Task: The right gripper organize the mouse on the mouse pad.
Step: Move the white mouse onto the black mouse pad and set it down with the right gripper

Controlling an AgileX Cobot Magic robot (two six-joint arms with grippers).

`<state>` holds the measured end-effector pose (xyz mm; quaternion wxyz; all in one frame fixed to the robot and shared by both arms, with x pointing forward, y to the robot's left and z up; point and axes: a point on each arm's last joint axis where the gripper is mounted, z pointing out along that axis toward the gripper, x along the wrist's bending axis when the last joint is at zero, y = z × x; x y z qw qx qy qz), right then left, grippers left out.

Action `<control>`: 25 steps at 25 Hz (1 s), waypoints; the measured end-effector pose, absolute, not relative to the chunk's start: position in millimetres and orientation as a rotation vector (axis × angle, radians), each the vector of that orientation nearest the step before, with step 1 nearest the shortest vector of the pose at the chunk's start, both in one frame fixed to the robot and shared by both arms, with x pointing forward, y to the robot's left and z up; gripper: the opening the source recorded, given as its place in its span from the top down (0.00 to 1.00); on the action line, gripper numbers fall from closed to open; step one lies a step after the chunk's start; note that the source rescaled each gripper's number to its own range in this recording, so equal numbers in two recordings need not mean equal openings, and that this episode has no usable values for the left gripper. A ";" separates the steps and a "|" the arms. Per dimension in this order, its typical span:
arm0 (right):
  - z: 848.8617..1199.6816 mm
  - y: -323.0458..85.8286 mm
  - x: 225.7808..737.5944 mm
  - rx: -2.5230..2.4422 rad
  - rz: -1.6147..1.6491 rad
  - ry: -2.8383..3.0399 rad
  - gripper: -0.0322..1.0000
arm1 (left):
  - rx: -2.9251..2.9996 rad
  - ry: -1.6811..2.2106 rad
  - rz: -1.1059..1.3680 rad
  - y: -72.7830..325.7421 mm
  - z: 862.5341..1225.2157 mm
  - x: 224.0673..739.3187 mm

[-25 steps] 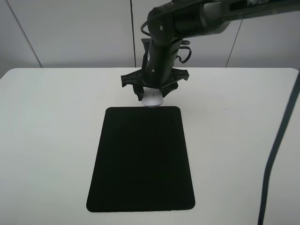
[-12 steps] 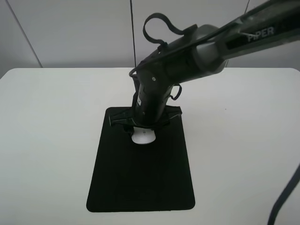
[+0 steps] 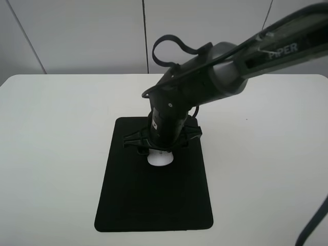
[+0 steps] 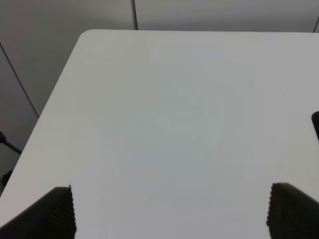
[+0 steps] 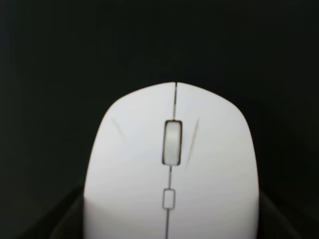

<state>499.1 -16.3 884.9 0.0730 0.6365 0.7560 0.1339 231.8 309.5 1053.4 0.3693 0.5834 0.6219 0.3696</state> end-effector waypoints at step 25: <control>867.3 -9.4 496.7 1.883 0.412 2.273 0.92 | 1.497 1.596 0.948 309.5 1053.4 231.8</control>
